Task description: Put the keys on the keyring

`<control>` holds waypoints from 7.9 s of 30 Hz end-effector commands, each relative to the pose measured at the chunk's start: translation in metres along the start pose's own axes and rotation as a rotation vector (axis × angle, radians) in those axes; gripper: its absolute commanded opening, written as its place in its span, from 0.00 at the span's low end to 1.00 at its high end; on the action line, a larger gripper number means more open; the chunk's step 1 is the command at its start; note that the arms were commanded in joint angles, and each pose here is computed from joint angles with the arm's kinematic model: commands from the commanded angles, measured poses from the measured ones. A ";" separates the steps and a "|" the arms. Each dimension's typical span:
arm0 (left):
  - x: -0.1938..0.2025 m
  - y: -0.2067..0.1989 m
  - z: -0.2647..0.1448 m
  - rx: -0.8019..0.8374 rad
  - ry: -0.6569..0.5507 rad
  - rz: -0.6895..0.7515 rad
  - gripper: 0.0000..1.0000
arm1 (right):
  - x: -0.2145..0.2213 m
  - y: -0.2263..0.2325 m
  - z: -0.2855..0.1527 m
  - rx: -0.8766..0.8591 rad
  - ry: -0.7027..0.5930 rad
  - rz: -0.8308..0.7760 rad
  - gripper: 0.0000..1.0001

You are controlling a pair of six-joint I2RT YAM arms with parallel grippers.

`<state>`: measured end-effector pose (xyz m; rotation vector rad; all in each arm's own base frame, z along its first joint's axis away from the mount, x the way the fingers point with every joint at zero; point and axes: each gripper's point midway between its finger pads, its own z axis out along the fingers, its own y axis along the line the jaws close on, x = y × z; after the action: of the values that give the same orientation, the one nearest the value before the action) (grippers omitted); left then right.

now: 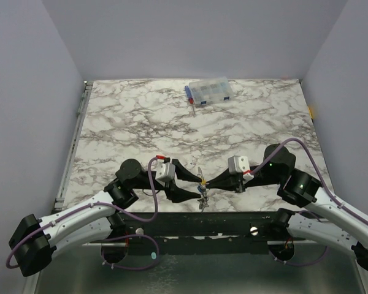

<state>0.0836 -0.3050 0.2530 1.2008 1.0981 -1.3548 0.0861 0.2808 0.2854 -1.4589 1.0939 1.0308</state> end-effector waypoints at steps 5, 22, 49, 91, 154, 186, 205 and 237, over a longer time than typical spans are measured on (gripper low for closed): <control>-0.005 0.003 -0.001 -0.028 -0.026 0.025 0.55 | -0.021 -0.001 0.000 0.000 -0.083 -0.054 0.01; -0.003 0.009 0.004 -0.041 -0.013 -0.004 0.46 | -0.023 -0.003 0.007 -0.012 -0.115 -0.042 0.01; -0.017 0.032 -0.006 -0.187 -0.052 0.037 0.00 | -0.009 -0.011 0.001 0.078 -0.073 -0.014 0.01; 0.011 0.093 -0.031 -0.469 0.353 0.117 0.00 | 0.002 -0.038 -0.031 0.375 -0.013 0.166 1.00; 0.170 0.147 -0.110 -1.234 0.777 -0.716 0.00 | 0.062 -0.045 -0.100 0.910 0.001 0.807 1.00; 0.192 0.090 -0.111 -1.182 0.770 -1.009 0.68 | 0.080 -0.046 -0.092 0.919 0.074 0.828 1.00; -0.005 0.188 -0.185 -1.609 0.520 -0.113 0.99 | 0.033 -0.087 -0.160 1.266 -0.075 0.710 1.00; -0.077 0.142 -0.278 -1.841 -0.076 0.122 0.93 | 0.019 -0.052 -0.296 1.730 -0.361 0.775 1.00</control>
<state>0.2561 -0.0378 0.2973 -0.1916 1.4914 0.0923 0.1600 -0.0030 0.3199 0.5308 1.5664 0.4211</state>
